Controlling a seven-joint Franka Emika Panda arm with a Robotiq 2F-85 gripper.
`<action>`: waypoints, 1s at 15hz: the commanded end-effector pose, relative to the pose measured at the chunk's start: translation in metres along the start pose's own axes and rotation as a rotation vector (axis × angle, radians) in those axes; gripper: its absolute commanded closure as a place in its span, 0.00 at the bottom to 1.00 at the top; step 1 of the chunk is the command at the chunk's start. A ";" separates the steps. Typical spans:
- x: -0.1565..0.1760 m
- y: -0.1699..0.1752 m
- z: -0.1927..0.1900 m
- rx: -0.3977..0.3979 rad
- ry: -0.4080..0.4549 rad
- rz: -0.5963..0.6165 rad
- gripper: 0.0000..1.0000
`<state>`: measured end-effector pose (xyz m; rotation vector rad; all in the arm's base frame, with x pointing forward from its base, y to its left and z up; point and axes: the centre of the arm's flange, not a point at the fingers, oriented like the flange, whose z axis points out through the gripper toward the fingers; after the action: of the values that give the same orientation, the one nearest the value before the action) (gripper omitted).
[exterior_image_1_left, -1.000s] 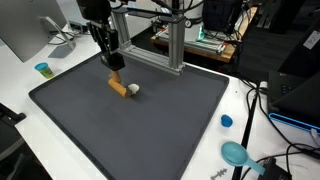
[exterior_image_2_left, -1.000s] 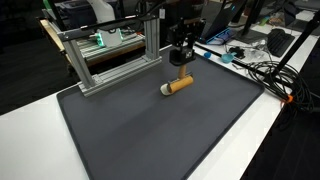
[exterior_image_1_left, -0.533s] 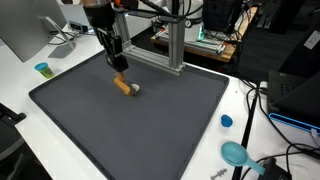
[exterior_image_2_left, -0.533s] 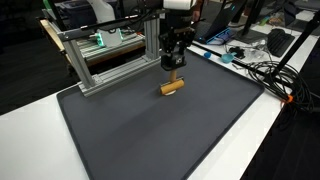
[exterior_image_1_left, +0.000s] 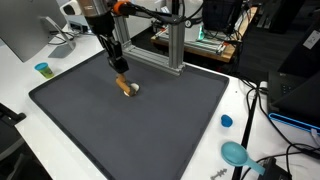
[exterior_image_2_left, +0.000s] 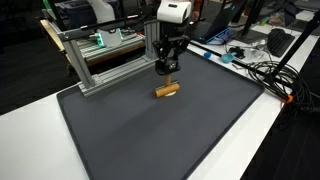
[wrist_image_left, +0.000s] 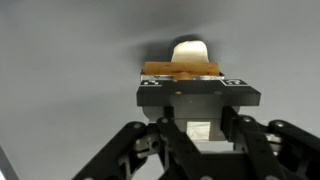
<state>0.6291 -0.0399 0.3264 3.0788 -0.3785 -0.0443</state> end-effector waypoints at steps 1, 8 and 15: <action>-0.003 0.000 0.021 -0.025 -0.108 0.004 0.79; -0.008 -0.006 0.039 -0.049 -0.221 -0.010 0.79; -0.069 -0.024 -0.050 -0.100 -0.207 -0.284 0.79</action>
<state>0.6062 -0.0212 0.3166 3.0364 -0.1600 -0.4082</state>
